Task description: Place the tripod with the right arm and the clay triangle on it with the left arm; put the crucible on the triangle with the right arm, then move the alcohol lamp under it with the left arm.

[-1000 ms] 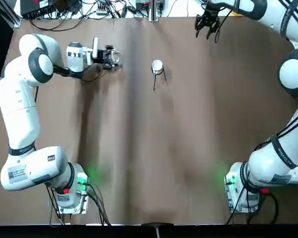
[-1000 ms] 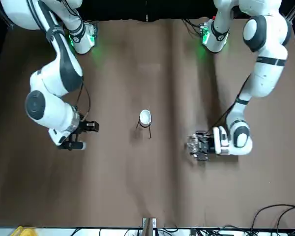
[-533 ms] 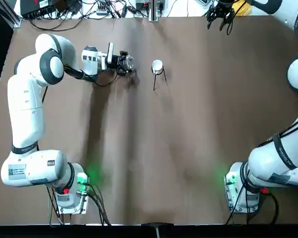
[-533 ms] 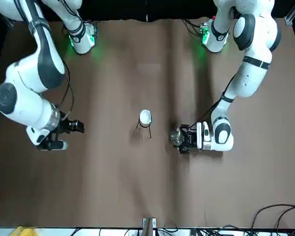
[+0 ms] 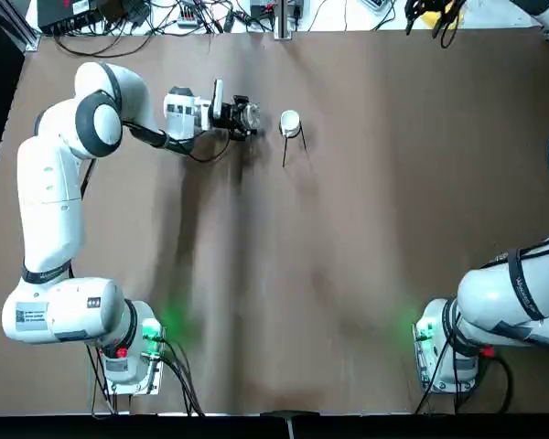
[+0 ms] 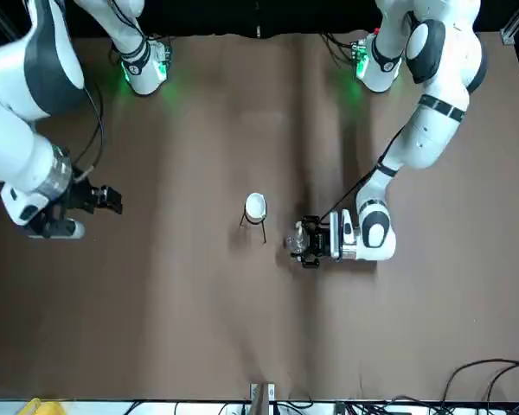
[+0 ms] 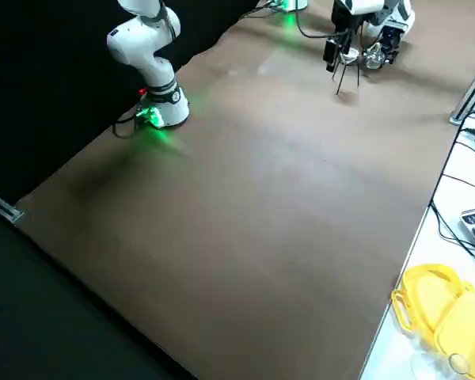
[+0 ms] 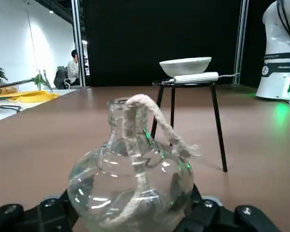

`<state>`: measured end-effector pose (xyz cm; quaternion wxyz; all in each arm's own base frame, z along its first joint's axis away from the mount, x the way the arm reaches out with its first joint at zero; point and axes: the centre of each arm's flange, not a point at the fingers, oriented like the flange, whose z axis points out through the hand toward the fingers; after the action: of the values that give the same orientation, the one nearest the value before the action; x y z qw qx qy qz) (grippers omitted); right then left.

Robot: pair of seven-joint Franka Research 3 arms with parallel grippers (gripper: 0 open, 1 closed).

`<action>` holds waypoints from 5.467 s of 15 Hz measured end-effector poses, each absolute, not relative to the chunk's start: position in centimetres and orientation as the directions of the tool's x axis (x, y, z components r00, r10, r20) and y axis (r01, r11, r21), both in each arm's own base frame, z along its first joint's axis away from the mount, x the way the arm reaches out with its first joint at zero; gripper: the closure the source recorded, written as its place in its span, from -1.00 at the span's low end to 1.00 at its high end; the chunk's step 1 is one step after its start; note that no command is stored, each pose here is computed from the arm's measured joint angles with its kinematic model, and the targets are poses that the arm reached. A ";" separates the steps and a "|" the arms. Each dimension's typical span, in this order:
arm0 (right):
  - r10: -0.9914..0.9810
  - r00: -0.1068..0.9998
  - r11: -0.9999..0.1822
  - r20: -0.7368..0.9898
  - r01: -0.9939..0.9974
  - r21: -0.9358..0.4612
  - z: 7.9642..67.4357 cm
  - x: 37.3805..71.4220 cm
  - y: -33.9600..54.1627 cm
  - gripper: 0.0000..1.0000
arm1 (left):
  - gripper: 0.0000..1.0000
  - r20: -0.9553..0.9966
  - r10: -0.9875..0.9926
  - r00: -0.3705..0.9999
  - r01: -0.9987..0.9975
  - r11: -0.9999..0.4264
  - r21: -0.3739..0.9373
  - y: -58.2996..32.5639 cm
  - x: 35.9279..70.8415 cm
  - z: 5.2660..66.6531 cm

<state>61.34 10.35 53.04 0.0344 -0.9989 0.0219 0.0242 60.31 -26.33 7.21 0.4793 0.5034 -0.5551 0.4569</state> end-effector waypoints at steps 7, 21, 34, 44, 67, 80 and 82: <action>0.027 1.000 -1.000 -0.007 0.027 0.003 60.6 57.2 5.9 -0.79 | -0.61 0.991 -0.132 -0.013 -0.997 0.071 -0.004 -30.1 58.9 7.0; 0.114 0.993 -0.993 0.004 0.114 0.004 63.0 52.1 3.8 -1.00 | -0.59 0.990 -0.138 -0.030 -0.996 0.084 -0.019 -32.1 55.3 4.9; 0.090 0.995 -0.996 -0.033 0.089 -0.011 63.0 51.5 3.2 -1.00 | -0.59 0.991 -0.125 -0.037 -0.996 0.089 -0.026 -33.6 54.1 4.7; 0.060 0.998 -0.998 -0.027 0.060 -0.028 63.9 49.8 2.9 -1.00 | -1.00 0.991 -0.125 -0.038 -0.996 0.085 -0.028 -33.5 54.3 4.8; 0.061 0.998 -0.998 -0.029 0.060 -0.028 63.7 49.7 3.0 -1.00 | -0.55 0.987 -0.150 -0.053 -0.998 -0.009 -0.055 -27.2 57.4 5.8; 0.063 0.998 -0.998 0.019 0.064 -0.021 63.7 50.3 3.1 -1.00 | -0.24 0.987 -0.151 -0.048 -0.998 0.041 -0.042 -29.7 55.5 5.4; 0.056 0.998 -0.998 0.037 0.057 -0.022 63.9 50.4 2.7 -1.00 | -0.24 0.988 -0.149 -0.050 -0.997 0.064 -0.041 -31.0 54.8 5.4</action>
<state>50.43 2.73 63.94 0.0115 -0.9994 -0.0283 -0.0181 54.79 -30.98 5.42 0.4641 0.5094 -0.5625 0.4569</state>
